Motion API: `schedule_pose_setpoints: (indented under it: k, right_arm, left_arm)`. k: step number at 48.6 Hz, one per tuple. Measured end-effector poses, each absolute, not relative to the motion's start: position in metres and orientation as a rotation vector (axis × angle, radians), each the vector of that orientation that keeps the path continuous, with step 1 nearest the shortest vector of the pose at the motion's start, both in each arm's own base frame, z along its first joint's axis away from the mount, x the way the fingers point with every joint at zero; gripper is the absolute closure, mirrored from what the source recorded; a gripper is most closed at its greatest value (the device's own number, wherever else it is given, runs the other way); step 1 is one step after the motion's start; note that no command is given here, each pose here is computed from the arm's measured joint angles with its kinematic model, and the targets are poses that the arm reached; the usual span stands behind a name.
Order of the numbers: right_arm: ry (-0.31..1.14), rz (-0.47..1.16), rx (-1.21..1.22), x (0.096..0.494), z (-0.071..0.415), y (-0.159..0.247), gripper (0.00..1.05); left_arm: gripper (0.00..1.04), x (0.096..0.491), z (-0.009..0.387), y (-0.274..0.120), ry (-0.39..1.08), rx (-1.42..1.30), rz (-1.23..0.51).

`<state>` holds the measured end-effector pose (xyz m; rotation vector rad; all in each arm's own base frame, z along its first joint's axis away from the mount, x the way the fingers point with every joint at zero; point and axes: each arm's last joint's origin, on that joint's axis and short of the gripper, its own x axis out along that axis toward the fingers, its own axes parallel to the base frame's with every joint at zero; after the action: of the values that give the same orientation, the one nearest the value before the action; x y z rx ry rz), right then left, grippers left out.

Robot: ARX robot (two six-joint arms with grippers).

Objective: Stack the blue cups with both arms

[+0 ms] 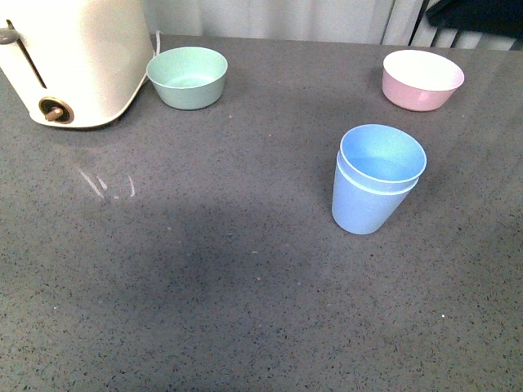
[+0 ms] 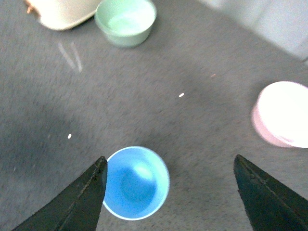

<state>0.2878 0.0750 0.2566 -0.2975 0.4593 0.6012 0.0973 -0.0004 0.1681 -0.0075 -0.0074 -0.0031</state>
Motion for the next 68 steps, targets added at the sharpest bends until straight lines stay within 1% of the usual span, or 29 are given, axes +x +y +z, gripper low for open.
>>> schedule_pose_setpoints:
  k: [4,5,7,9,11,14,18,20,27,34,40,64,68]
  right_arm:
    - [0.366,0.525,-0.216,0.265,0.271,0.055,0.09]
    - [0.325,0.44,-0.194,0.26,0.271,0.052,0.11]
    - [0.19,0.242,-0.151,0.252,0.269,0.048,0.19]
    - [0.086,0.104,-0.102,0.243,0.262,0.043,0.28]
    - [0.028,0.031,-0.067,0.235,0.252,0.038,0.37]
    - [0.009,0.005,-0.041,0.227,0.243,0.032,0.45]
    - [0.007,0.011,-0.023,0.211,0.228,0.026,0.63]
    - [0.005,0.008,-0.018,0.202,0.221,0.023,0.73]
    - [0.014,0.005,-0.017,0.183,0.204,0.015,1.03]
    - [0.007,0.028,-0.011,0.169,0.195,0.007,1.03]
    - [0.008,-0.001,-0.011,0.161,0.19,0.001,1.03]
    - [0.01,0.003,-0.011,0.132,0.173,0.0,1.03]
    - [-0.015,0.004,-0.01,0.13,0.172,0.0,1.03]
  left_arm:
    - [0.09,0.097,0.168,0.0,-0.007,-0.007,-0.003]
    - [0.09,0.097,0.168,0.0,-0.007,-0.007,-0.003]
    - [0.09,0.097,0.168,0.0,-0.007,-0.007,-0.003]
    - [0.09,0.097,0.168,0.0,-0.007,-0.007,-0.005]
    - [0.09,0.097,0.168,0.0,-0.007,-0.007,-0.004]
    - [0.09,0.097,0.168,0.0,-0.007,-0.007,-0.004]
    - [0.09,0.097,0.168,0.0,-0.007,-0.007,-0.004]
    - [0.09,0.097,0.168,0.0,-0.007,-0.007,-0.004]
    - [0.09,0.097,0.168,0.0,-0.007,-0.007,-0.004]
    - [0.09,0.097,0.168,0.0,-0.007,-0.007,-0.004]
    - [0.09,0.097,0.168,0.0,-0.007,-0.007,-0.004]
    - [0.09,0.097,0.168,0.0,-0.007,-0.007,-0.004]
    - [0.09,0.097,0.168,0.0,-0.007,-0.007,-0.004]
